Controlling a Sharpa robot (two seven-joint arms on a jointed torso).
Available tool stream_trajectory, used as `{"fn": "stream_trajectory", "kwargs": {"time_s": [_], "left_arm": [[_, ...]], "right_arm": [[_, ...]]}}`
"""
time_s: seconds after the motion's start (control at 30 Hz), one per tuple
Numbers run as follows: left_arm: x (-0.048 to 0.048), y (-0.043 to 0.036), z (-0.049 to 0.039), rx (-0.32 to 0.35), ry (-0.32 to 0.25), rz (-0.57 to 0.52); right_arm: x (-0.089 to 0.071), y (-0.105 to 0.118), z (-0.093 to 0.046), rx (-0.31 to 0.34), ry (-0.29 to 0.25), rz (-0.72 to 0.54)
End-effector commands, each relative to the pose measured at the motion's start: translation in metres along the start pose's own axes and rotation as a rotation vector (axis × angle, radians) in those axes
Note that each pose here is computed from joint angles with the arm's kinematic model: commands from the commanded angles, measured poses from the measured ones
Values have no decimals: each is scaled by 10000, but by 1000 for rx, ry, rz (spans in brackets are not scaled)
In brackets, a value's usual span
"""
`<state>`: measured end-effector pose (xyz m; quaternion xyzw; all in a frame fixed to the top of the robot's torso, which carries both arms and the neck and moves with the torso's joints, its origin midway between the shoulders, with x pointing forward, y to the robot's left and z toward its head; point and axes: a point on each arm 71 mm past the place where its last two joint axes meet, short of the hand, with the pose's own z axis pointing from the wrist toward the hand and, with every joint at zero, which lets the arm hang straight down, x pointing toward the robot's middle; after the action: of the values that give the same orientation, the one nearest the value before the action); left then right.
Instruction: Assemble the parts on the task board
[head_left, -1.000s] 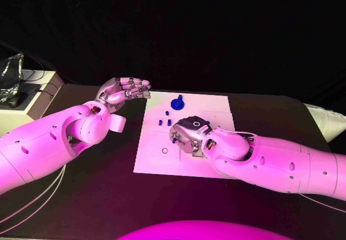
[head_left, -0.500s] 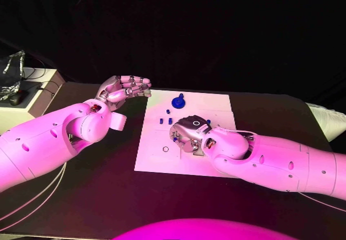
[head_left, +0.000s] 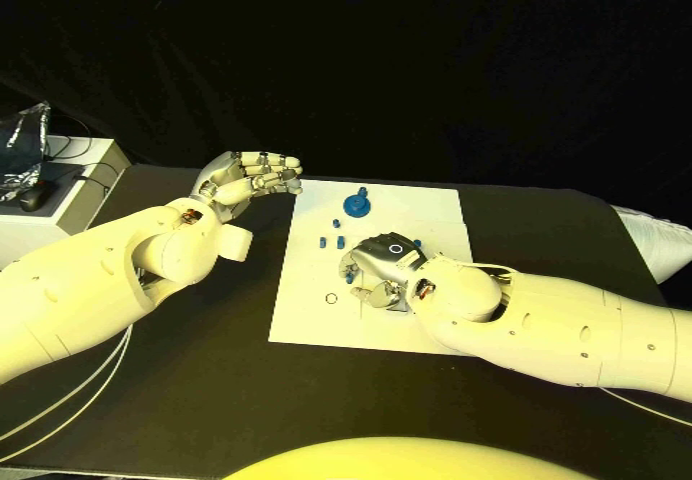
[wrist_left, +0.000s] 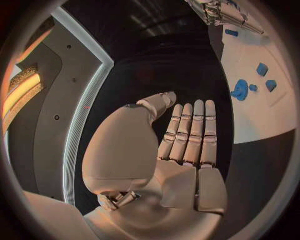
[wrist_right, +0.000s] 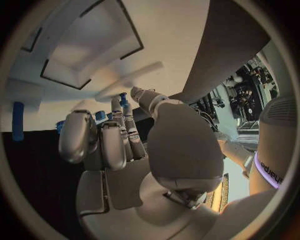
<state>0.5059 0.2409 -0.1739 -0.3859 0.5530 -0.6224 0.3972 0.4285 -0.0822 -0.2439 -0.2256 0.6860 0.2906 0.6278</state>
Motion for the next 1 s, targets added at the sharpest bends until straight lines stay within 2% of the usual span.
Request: {"fn": "stream_trajectory", "kwargs": {"time_s": [0.03,0.33,0.6,0.7,0.87,1.0], "left_arm": [[6,-9,2,7,3,-6],[-6,-6,0,5,2,-5],[-14,-3,0,4,2,-5],[-18,-4,-3,4,3,-5],[-37,-9,-13,9,8,-5],[-58,-11,-20,12,8,-3]], "right_arm": [[-42,-17,-22,-2,-56,7],[-116,-65,-97,13,-142,45],[-199,-169,-224,52,-173,98],[-276,-340,-303,106,-134,120],[-432,-709,-406,171,-28,131],[-508,-909,-476,196,7,105]]}}
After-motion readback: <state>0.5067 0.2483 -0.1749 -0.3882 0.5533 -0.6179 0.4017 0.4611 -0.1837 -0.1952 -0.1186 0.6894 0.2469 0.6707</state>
